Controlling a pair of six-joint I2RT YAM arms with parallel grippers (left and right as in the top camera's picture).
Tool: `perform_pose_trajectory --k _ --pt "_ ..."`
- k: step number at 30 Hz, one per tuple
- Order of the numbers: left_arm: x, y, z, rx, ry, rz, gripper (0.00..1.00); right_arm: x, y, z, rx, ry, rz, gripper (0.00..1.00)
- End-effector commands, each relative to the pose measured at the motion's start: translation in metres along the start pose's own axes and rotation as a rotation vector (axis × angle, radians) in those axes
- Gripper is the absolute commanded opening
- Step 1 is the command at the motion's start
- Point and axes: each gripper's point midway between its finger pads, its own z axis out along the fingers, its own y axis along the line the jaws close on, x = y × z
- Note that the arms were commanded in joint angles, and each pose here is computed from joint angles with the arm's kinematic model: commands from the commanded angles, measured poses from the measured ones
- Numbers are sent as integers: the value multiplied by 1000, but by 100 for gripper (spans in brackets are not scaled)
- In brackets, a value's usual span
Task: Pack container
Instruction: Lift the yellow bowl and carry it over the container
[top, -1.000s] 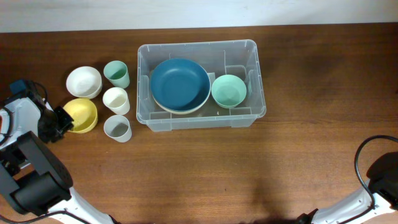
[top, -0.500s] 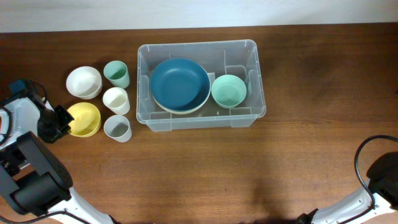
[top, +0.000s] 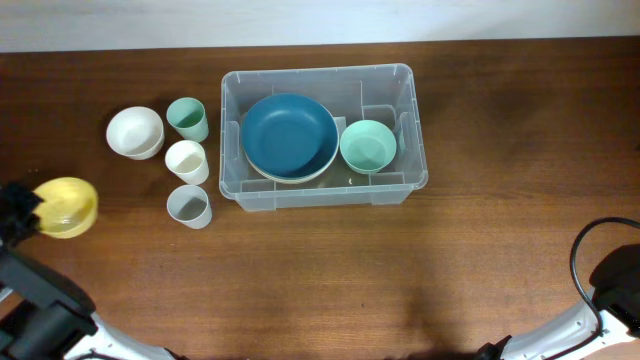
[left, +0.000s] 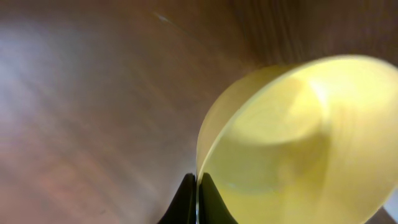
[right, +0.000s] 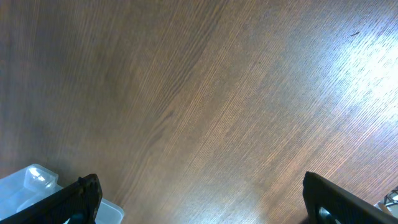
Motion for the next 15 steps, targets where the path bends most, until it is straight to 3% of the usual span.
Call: perform_pose_trajectory --k 1,8,15 --pt "-14 -9 -49 49 -122 11 1 1 -1 -3 6 -7 -9 99" --pt "-10 -87 -138 359 -280 140 1 1 -1 -3 7 -7 -9 99" --pt "53 -190 -215 590 -391 429 1 1 -1 -3 6 -7 -9 99"
